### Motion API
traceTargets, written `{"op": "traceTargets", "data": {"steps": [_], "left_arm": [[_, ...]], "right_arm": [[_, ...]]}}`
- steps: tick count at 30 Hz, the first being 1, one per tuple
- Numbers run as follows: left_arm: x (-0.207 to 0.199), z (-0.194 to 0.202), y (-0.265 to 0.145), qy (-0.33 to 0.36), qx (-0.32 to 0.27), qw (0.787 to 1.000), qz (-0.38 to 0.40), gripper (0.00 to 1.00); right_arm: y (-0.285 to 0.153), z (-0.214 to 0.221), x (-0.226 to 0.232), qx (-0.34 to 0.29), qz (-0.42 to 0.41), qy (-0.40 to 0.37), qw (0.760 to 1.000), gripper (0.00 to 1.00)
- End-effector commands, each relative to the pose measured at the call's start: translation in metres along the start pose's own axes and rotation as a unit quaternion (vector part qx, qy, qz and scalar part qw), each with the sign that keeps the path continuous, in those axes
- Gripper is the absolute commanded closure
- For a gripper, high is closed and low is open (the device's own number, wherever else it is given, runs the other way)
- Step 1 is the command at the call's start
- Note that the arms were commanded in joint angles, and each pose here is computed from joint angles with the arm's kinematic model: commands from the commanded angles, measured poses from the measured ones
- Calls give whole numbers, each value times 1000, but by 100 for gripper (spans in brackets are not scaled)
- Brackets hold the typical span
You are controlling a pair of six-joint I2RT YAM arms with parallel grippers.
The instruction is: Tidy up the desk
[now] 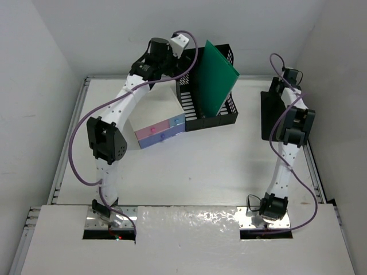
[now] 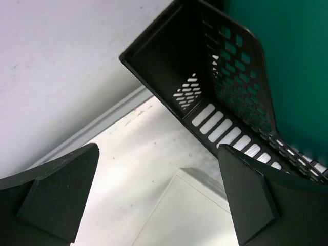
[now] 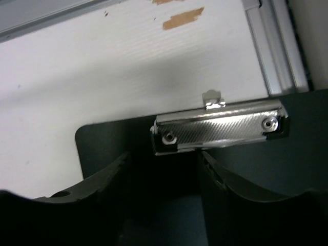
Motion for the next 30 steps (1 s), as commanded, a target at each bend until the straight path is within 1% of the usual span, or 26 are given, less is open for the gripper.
{"op": "traceTargets", "data": {"steps": [1, 3, 4, 5, 6, 7, 9, 10, 12, 14, 16, 17, 18, 19, 20, 21, 22, 23, 25, 26, 27, 28, 30], "left_arm": [[8, -21, -22, 5, -19, 1000, -10, 0], [9, -20, -25, 5, -16, 1000, -10, 0], [10, -22, -30, 6, -18, 1000, -10, 0], [11, -25, -33, 6, -21, 1000, -11, 0], [10, -23, -34, 8, -18, 1000, -10, 1], [12, -27, -42, 9, -24, 1000, -12, 0], [11, -25, -46, 12, -23, 1000, -9, 0], [13, -29, -54, 12, -31, 999, -12, 1], [14, -30, -64, 14, -35, 999, -13, 0], [12, -27, -66, 16, -37, 999, -10, 0], [14, -31, -73, 17, -44, 999, -11, 1], [15, -32, -74, 17, -46, 999, -12, 0], [15, -33, -76, 19, -48, 999, -13, 0], [15, -34, -76, 20, -49, 999, -15, 1], [15, -33, -76, 21, -48, 999, -15, 0], [15, -32, -74, 21, -45, 999, -16, 0], [16, -30, -73, 21, -42, 999, -19, 1], [16, -29, -70, 21, -39, 999, -20, 1], [16, -26, -67, 22, -31, 999, -24, 0], [17, -26, -66, 22, -30, 999, -25, 0], [17, -24, -64, 24, -26, 999, -26, 0], [17, -22, -64, 24, -23, 999, -28, 0], [18, -20, -63, 28, -18, 999, -31, 0]], "right_arm": [[-8, 39, 32, 79, -82, 43, 993, 50], [-12, 50, 46, 103, -111, 52, 987, 52], [-18, 52, 53, 112, -116, 47, 986, 53], [-17, 65, 57, 127, -116, 45, 984, 53], [-26, 64, 60, 126, -118, 45, 984, 53], [-29, 88, 69, 148, -122, 44, 980, 53], [-45, 112, 79, 172, -126, 50, 976, 53], [-50, 115, 83, 169, -127, 46, 976, 54], [-67, 121, 85, 169, -110, 16, 979, 54], [-75, 121, 85, 162, -112, 7, 980, 54], [-83, 103, 77, 139, -98, -17, 985, 53], [-82, 85, 67, 115, -75, -50, 989, 54], [-83, 71, 61, 97, -72, -66, 991, 54], [-84, 56, 56, 76, -73, -103, 989, 51], [-84, 44, 52, 62, -69, -119, 989, 48], [-85, 17, 47, 30, -62, -142, 988, 45], [-81, 9, 42, 21, -53, -155, 986, 40], [-83, -19, 33, -10, -28, -167, 985, 38], [-69, -28, 26, -20, -16, -159, 987, 38], [-68, -47, 21, -45, -16, -147, 988, 38], [-62, -48, 17, -46, -16, -137, 989, 38], [-46, -39, 15, -37, -18, -129, 991, 38], [-36, -43, 12, -48, -15, -130, 990, 38]]}}
Point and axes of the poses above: each gripper's point midway between its finger pads, its own y axis out along the fingers, its own x axis along the line the jaws close on, z = x × y, the point moved 5 cm from there along -y, back along the fingers, and after that the axes turned 3 degrees about -y, right-handed, at the moved point
